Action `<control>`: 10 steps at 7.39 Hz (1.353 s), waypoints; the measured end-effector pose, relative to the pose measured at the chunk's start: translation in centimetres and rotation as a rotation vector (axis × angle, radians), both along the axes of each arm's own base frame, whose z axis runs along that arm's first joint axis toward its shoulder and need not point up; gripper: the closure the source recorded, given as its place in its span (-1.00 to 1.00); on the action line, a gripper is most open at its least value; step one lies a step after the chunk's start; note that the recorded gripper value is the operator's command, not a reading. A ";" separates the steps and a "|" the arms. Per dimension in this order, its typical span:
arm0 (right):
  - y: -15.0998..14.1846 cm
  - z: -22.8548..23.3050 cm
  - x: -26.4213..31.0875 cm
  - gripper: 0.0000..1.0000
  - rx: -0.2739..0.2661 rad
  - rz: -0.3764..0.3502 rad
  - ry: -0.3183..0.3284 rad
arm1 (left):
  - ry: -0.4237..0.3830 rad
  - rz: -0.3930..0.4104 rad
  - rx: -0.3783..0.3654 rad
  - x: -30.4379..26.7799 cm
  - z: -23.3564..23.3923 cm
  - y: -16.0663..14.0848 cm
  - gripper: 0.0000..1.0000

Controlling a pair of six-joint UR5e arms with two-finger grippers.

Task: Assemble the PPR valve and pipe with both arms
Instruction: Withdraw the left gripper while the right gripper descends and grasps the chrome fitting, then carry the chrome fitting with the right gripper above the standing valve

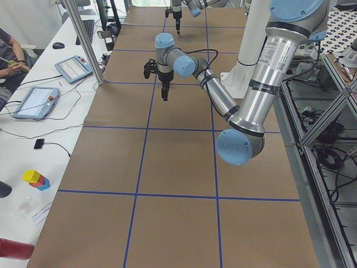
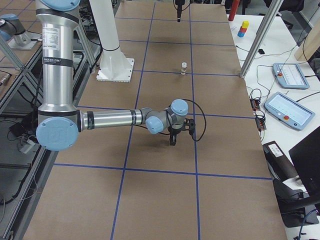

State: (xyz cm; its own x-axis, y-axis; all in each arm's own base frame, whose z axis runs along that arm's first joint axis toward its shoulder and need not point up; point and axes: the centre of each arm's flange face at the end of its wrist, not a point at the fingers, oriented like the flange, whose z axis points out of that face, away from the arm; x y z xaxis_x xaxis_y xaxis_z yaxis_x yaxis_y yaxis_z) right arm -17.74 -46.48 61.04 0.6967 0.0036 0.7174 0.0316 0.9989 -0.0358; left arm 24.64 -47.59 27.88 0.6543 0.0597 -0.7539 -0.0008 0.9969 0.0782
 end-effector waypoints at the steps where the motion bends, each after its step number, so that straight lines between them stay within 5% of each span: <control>1: 0.0 0.0 -0.1 0.12 0.001 -0.002 0.000 | 0.000 0.000 0.000 0.0 0.0 0.0 -0.98; 4: 0.0 -0.2 -0.3 1.00 0.004 -0.007 -0.001 | 0.001 0.000 0.000 0.0 0.0 0.0 -0.98; 7: 0.0 -1.3 -0.4 1.00 0.014 -0.006 -0.010 | 0.000 0.002 -0.004 0.1 -0.1 0.1 -0.98; 10: -4.0 -12.6 -3.0 1.00 0.019 0.028 -0.029 | 0.002 0.005 0.011 -0.5 -0.1 0.3 -0.98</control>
State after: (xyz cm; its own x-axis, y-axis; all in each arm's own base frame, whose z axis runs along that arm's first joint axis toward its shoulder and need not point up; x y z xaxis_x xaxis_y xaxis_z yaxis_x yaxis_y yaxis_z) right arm -20.75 -50.52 48.47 0.6753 0.0091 0.7375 0.0044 0.9999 -0.0163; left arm 24.17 -47.32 27.75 0.6527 0.0711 -0.7542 -0.0055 0.9960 0.0892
